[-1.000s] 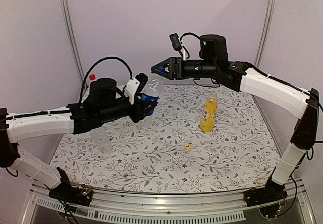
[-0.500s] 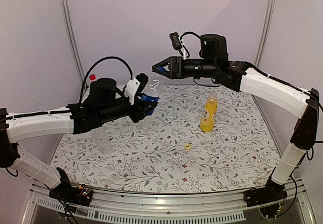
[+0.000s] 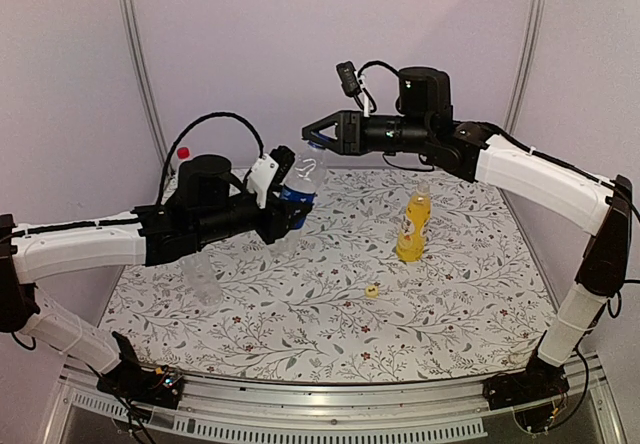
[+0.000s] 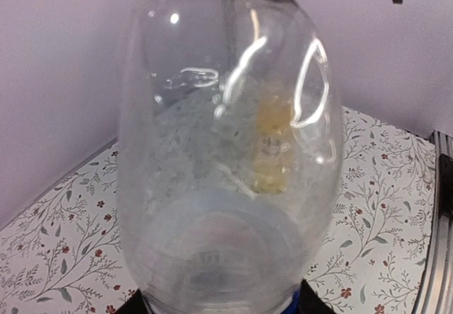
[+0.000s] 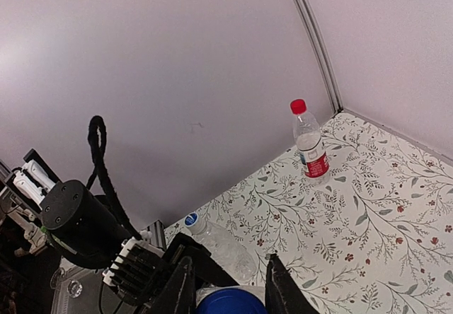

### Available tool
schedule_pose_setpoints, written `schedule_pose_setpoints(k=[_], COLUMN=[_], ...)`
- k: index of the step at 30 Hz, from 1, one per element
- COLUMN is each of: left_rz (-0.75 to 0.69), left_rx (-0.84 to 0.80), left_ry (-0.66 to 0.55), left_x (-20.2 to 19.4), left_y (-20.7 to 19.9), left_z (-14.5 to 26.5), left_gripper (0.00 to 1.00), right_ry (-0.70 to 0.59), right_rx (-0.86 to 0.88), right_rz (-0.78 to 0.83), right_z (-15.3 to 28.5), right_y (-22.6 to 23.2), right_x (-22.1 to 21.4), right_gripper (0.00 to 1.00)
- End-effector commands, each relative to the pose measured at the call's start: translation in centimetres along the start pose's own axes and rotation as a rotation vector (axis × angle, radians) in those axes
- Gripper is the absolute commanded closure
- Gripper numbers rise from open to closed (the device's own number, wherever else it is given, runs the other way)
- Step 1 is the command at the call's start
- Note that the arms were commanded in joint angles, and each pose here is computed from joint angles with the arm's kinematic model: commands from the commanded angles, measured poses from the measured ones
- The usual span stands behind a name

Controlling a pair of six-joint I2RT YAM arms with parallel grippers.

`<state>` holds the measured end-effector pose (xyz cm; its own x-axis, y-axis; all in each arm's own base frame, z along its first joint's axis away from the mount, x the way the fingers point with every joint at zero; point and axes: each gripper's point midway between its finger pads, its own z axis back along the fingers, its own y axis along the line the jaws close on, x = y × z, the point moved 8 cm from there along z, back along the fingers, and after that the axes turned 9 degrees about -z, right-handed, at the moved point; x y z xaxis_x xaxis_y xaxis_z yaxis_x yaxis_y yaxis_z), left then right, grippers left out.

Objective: Unscrew the bottle caps
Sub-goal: Unscrew the bottle cap from the plastic bottle.

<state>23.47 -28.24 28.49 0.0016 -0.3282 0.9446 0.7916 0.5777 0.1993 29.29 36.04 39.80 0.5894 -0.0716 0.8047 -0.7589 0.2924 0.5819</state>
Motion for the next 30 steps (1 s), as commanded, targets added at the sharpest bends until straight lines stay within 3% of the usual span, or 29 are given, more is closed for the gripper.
schedule_pose_setpoints(k=[1,6,13,16,20,22,27,30], left_rz=[-0.012,-0.02,0.005,0.037,0.06,0.063,0.075,0.08], left_rx=[0.003,-0.115,-0.551,-0.661,-0.674,-0.648,-0.487,-0.351], left_ry=[-0.044,-0.105,-0.289,-0.301,-0.293,-0.287,-0.23,-0.182], left_x=[1.5,2.3,3.5,3.4,3.2,3.1,2.7,2.2], left_y=[-0.1,-1.1,-3.4,-3.7,-3.5,-3.3,-2.1,-1.1], left_z=[0.4,1.0,3.1,3.1,2.8,2.7,1.7,1.1], left_gripper=[0.59,0.59,0.58,0.59,0.59,0.59,0.59,0.59], right_ry=[-0.023,0.032,0.195,0.224,0.239,0.243,0.202,0.119], right_rx=[0.062,0.191,0.476,0.567,0.594,0.585,0.474,0.396], right_rz=[0.031,0.148,0.432,0.435,0.426,0.417,0.394,0.372], right_z=[1.1,2.0,3.5,3.9,4.1,4.2,4.7,5.6], right_y=[0.6,0.4,1.2,1.0,0.4,0.3,0.8,1.7], right_x=[0.7,0.6,-1.7,-1.8,-1.8,-1.9,-0.9,0.4], right_gripper=[0.89,0.93,0.89,0.89,0.83,0.74,0.24,0.13])
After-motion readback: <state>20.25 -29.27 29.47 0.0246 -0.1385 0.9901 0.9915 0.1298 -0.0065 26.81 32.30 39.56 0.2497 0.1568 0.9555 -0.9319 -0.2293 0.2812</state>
